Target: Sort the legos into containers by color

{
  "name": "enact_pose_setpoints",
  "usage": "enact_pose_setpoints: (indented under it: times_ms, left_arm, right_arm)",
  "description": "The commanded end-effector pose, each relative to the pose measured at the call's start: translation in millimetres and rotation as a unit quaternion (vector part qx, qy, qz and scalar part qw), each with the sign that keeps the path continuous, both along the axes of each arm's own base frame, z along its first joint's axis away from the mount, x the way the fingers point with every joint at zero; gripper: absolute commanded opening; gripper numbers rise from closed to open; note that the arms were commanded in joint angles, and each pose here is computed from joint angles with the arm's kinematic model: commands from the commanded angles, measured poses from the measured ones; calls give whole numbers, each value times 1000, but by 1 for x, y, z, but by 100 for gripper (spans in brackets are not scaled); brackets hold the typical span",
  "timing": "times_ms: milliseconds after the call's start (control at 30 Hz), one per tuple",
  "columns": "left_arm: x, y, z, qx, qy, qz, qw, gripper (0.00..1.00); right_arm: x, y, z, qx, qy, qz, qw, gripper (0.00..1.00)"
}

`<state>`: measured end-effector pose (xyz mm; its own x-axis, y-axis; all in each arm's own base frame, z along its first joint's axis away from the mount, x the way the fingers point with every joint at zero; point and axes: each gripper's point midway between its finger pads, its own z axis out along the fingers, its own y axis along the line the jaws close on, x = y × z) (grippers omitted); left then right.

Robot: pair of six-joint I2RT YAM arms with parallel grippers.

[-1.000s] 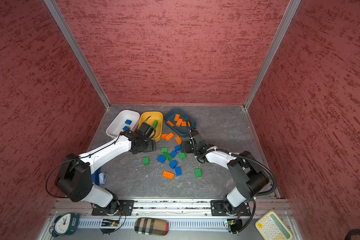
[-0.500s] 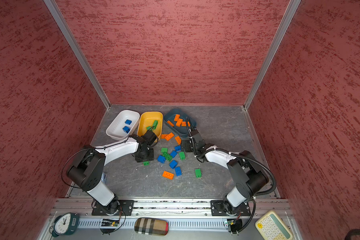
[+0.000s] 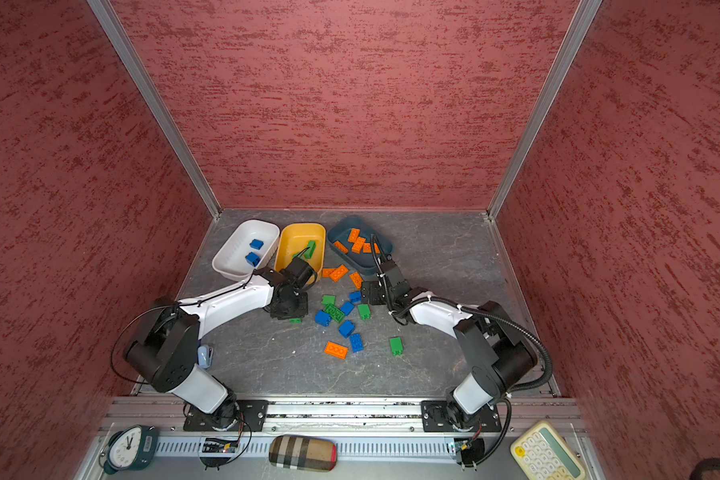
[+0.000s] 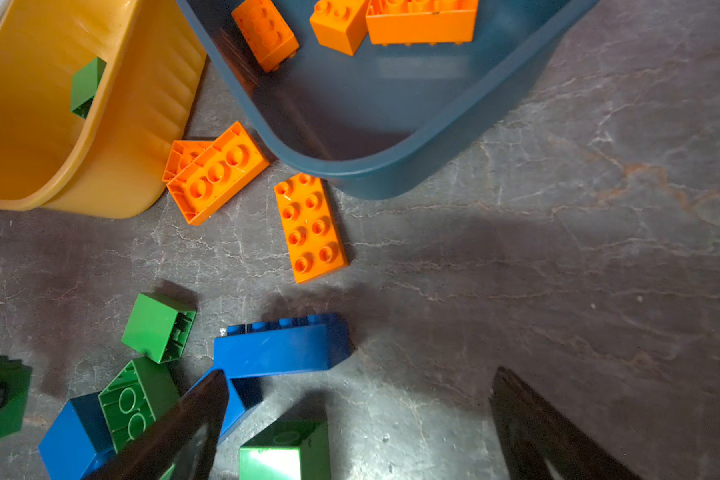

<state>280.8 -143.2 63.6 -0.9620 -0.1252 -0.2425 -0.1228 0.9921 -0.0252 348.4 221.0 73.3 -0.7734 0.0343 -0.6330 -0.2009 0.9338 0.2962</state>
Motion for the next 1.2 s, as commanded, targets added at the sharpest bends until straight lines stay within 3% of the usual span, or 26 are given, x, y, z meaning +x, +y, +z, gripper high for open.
enact_pose_setpoints:
  times_ms: [0,300,467,967,1100,1167]
  left_arm:
    - [29,0,40,-25,-72,4,997,26]
    - [100,27,99,-55,-190,28,980,27]
    - [151,48,104,-59,-221,66,971,27]
    - [256,49,50,35,-199,18,979,28]
    - [271,40,43,25,-182,8,983,38]
    - [274,31,47,14,-182,0,983,49]
  right_arm:
    - [8,6,13,-6,-19,2,1000,99]
    - [9,10,13,-24,-21,15,999,99]
    - [9,9,12,-35,-20,12,999,99]
    - [4,8,7,-46,-10,9,999,99]
    - [0,15,2,-43,4,29,999,96]
    - [-2,20,0,-41,11,42,998,96]
